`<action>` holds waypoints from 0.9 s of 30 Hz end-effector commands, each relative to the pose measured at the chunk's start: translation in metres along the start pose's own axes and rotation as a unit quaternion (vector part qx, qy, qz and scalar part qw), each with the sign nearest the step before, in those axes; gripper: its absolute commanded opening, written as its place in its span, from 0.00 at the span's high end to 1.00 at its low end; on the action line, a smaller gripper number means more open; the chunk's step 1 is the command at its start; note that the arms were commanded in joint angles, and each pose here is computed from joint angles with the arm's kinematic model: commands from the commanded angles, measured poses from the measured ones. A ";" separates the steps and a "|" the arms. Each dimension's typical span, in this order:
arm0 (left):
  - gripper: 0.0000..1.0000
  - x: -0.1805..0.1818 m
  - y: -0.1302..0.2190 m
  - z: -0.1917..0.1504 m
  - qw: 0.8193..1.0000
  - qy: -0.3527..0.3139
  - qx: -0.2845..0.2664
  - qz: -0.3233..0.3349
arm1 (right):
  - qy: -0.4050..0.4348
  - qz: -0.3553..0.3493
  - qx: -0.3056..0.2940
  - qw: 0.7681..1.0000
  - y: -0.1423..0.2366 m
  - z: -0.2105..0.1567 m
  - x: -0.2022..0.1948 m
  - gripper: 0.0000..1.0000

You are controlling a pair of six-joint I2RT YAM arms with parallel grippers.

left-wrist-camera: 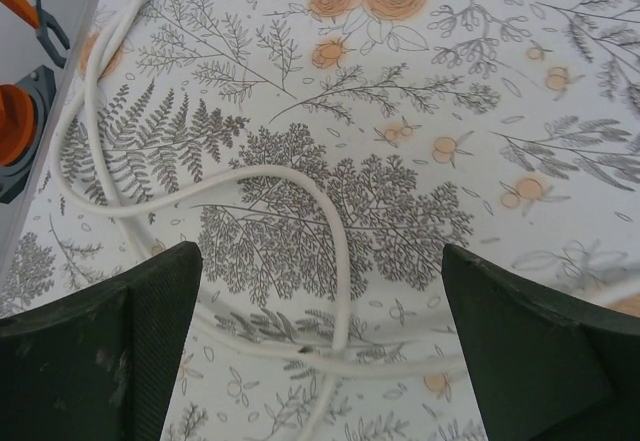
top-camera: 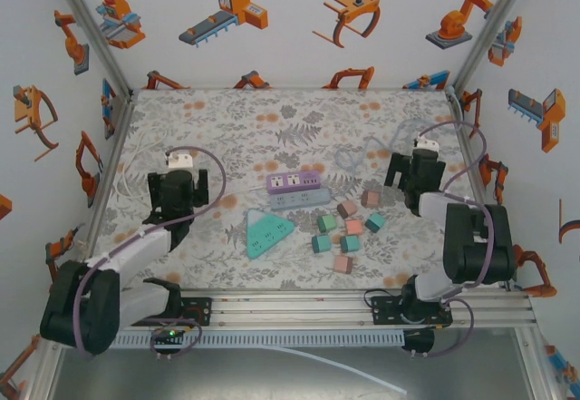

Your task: Pull the plug off the socket

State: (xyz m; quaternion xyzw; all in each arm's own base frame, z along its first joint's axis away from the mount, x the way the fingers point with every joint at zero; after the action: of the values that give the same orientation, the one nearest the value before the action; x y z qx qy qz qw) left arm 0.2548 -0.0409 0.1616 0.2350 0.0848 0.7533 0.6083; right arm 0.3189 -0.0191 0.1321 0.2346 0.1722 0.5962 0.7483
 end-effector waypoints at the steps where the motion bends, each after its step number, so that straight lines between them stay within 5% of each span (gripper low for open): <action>1: 0.03 0.002 -0.017 0.000 0.998 0.032 -0.043 -0.037 | 0.014 0.020 -0.063 0.998 0.005 0.005 0.000 0.01; 9: 0.03 0.000 -0.046 0.002 0.996 0.010 -0.057 -0.071 | 0.022 0.054 -0.110 0.992 0.011 -0.016 0.000 0.01; 14: 0.03 0.018 -0.061 -0.017 0.991 0.076 -0.077 -0.075 | 0.023 0.052 -0.109 0.992 0.011 -0.017 0.000 0.02; 16: 0.03 0.021 -0.067 -0.013 0.994 0.084 -0.030 -0.057 | 0.022 0.051 -0.110 0.992 0.011 -0.017 0.000 0.01; 27: 0.03 0.023 -0.067 -0.015 0.994 0.089 -0.035 -0.058 | 0.020 0.048 -0.111 0.992 0.011 -0.017 -0.001 0.01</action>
State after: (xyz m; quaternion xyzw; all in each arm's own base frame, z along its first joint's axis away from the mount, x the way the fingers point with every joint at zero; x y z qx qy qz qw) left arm 0.2975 0.0012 0.1153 0.1640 0.1327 0.7385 0.6404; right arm 0.2991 -0.0126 0.1201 0.1632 0.1210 0.6530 0.7296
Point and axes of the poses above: each hand's point on the last joint's axis, 136 mm out from that joint toward the fingers, its own y axis back along the fingers, its own x axis along the line the jaws close on, z = x × y, the point moved 10 cm from there along y, back along the fingers, and after that the axes turned 2 degrees about -y, right-handed, at the moved point
